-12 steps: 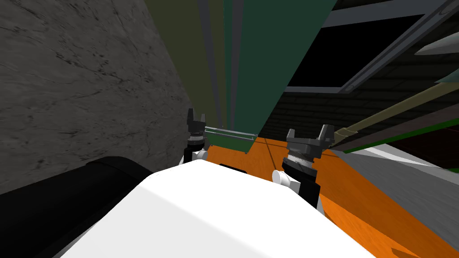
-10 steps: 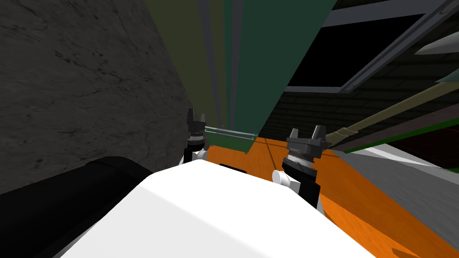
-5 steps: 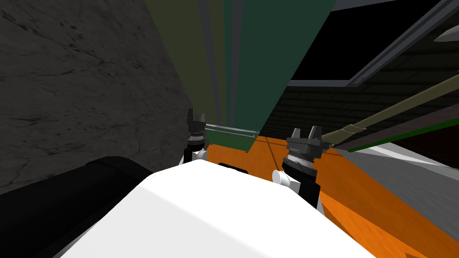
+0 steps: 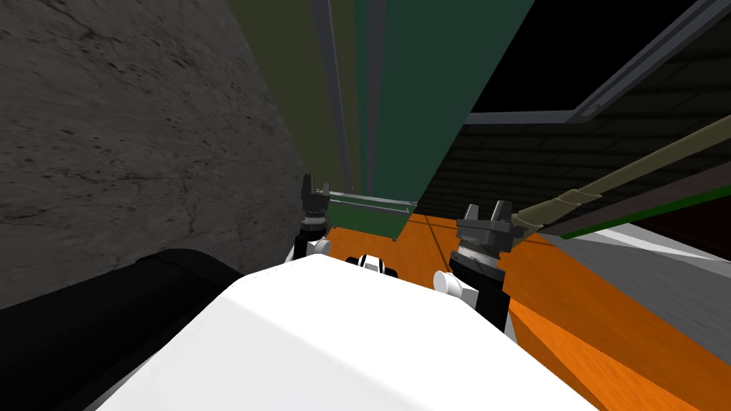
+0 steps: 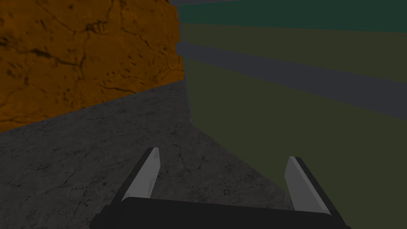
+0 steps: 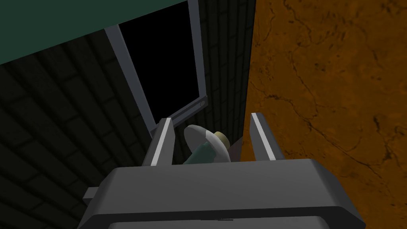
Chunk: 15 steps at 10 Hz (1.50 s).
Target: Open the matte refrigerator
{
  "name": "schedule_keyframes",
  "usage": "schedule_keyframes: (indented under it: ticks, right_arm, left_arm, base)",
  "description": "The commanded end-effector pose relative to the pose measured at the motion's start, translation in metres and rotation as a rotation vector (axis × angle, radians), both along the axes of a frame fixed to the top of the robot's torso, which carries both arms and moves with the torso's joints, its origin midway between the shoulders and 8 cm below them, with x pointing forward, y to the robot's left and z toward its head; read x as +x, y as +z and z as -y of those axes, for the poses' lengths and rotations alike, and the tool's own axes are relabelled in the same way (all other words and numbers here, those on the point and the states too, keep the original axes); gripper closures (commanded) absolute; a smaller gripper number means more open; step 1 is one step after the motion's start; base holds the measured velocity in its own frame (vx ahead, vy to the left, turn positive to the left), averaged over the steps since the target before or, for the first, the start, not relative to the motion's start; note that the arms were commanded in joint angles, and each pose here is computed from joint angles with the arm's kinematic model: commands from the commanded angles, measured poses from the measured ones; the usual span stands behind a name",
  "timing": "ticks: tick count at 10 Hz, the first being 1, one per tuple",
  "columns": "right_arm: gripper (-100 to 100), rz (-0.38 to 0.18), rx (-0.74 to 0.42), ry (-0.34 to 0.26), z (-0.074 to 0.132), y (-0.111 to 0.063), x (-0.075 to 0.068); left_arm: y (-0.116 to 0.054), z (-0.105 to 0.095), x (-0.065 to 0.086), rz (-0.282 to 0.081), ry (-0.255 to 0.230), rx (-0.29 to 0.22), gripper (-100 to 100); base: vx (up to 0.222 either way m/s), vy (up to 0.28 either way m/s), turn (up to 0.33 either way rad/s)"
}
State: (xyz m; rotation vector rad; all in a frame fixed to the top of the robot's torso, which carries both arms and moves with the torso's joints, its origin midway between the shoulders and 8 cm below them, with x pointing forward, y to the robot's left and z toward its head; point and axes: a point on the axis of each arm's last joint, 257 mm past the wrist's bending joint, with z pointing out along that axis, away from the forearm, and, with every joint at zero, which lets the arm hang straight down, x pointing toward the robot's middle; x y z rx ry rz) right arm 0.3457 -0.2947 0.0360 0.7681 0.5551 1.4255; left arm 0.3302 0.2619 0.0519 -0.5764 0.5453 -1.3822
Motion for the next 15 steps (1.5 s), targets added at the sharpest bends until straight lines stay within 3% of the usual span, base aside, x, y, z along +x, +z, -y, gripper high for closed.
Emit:
schedule_keyframes:
  ticks: [1,7,15]
  right_arm:
    - [0,0.0,0.0,0.0,0.0,0.0,0.0]
    - [0,0.0,0.0,0.0,0.0,0.0,0.0]
    - [0,0.0,0.0,0.0,0.0,0.0,0.0]
  left_arm:
    - [-0.02,0.007,0.011,-0.03,-0.032,0.036,-100]
    - [-0.066,0.013,0.033,-0.088,-0.075,0.064,-100]
    - [-0.122,0.018,0.055,-0.155,-0.109,0.062,-100]
  base:
    - [0.066,0.013,-0.043]
    - [0.061,0.011,-0.045]
    - [0.057,0.012,-0.044]
